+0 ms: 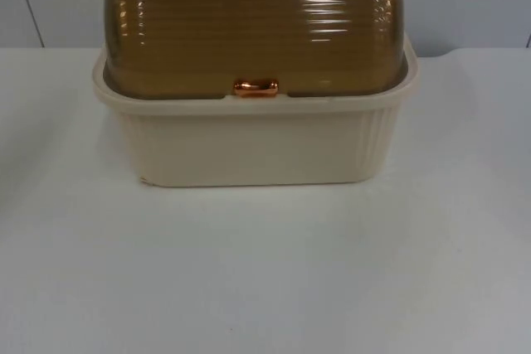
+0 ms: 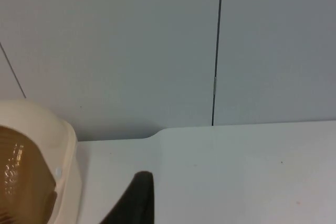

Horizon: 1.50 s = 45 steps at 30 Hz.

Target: Open the box lid with the left hand, place the block into the box with the right hand, then close the box lid with the left hand.

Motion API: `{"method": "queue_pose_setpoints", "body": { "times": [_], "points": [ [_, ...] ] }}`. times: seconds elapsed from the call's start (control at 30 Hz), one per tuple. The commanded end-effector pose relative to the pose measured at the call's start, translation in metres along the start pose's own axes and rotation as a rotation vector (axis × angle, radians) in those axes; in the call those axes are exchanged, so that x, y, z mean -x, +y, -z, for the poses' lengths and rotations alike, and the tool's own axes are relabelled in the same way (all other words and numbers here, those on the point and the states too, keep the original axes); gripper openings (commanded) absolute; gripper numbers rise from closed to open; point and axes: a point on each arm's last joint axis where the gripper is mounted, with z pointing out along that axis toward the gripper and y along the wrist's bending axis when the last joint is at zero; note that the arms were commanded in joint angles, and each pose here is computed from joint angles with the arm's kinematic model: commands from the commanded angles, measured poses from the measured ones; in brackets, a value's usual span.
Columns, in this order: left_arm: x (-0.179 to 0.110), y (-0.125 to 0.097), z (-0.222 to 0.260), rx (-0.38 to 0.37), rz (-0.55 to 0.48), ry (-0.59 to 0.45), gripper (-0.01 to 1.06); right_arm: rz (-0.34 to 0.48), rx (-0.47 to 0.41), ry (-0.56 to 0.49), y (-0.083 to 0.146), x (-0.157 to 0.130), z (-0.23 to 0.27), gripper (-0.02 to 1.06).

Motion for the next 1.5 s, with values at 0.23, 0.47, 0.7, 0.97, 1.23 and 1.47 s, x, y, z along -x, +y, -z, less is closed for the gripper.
{"method": "queue_pose_setpoints", "body": {
  "times": [0.23,0.47,0.7,0.97,1.23,1.47],
  "points": [
    [-0.014,0.091,-0.021,-0.175,0.387,0.151,0.00,0.002,-0.001,-0.006,0.000,-0.001,0.001,1.04],
    [0.013,0.118,-0.024,-0.071,0.235,0.205,0.00,0.010,0.000,-0.010,0.000,0.000,0.000,1.04],
    [0.030,0.113,-0.035,-0.192,0.269,0.272,0.00,0.010,-0.001,-0.008,0.000,-0.001,0.000,1.04],
    [0.024,0.111,-0.034,-0.212,0.234,0.321,0.33,0.008,0.000,0.005,0.000,-0.002,0.000,1.04],
    [0.027,0.111,-0.033,-0.204,0.287,0.303,1.05,0.008,-0.002,0.029,-0.001,-0.004,0.000,1.04],
    [0.032,0.109,-0.029,-0.213,0.309,0.279,1.05,0.035,-0.024,0.031,-0.003,-0.004,0.000,1.04]
  ]
}}
